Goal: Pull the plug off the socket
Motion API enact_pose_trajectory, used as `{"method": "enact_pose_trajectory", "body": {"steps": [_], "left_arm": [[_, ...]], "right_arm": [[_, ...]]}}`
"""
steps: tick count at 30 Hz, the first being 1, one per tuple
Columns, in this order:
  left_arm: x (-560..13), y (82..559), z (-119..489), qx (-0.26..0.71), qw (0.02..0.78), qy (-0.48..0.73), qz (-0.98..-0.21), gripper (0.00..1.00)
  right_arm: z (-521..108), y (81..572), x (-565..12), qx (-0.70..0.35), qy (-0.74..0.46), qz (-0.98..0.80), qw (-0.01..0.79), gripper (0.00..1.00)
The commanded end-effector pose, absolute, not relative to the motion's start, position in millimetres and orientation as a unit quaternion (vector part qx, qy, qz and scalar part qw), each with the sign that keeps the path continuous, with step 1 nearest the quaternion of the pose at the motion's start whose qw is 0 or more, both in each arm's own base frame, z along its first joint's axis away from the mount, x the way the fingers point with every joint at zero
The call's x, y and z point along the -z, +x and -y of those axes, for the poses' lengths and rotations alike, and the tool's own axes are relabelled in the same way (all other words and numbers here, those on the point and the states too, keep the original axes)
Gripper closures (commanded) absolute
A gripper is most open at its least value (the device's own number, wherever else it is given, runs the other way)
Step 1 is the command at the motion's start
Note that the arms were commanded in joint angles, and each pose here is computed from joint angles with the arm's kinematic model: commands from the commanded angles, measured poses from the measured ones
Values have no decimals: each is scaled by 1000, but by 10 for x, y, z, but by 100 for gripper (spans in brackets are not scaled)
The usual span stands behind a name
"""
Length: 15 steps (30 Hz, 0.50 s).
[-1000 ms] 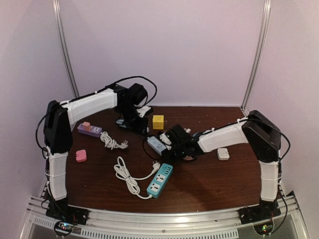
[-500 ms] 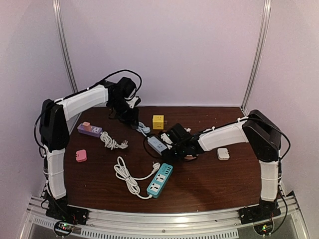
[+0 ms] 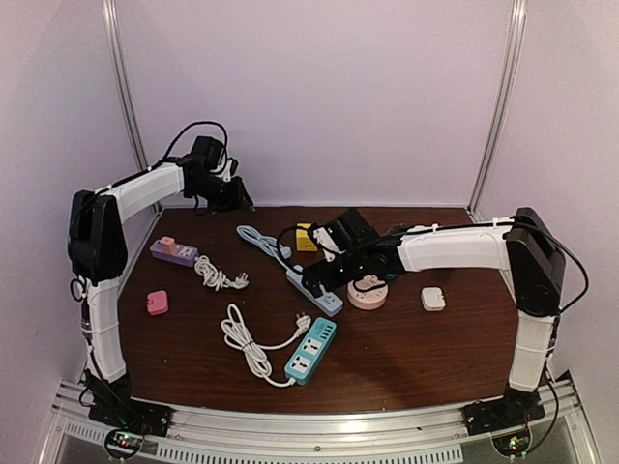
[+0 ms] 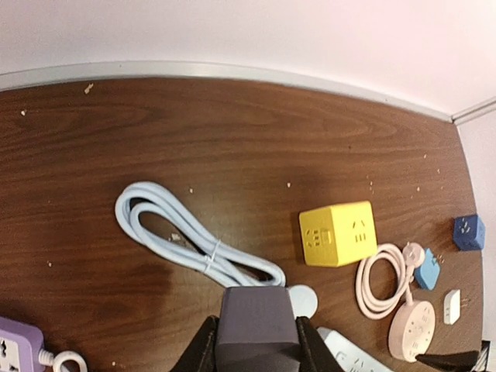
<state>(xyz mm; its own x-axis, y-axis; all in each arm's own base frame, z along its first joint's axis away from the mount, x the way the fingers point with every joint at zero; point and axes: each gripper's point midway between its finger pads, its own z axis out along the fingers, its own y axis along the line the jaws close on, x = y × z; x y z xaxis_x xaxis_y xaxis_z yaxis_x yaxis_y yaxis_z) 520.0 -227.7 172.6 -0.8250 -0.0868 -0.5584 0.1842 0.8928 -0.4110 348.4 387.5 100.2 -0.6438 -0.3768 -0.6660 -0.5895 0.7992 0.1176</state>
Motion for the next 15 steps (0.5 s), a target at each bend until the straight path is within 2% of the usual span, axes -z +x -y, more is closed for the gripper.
{"method": "enact_pose_trajectory", "body": {"steps": [1,8,15], "left_arm": [[-1737,5654,2406,292,343,-9,-893,79],[-1482,6003,1852,291,361,-97,-881,77],[-1113,6143,1408,303,333,-154,-880,77]], "right_arm": [[-3781,3586,-1473,-179,-241,-885,356,0],[-3600,3467,-1613,-178,-240,-882,365,0],[-3622,3410,-1593,-197,-242,-879,360,0]]}}
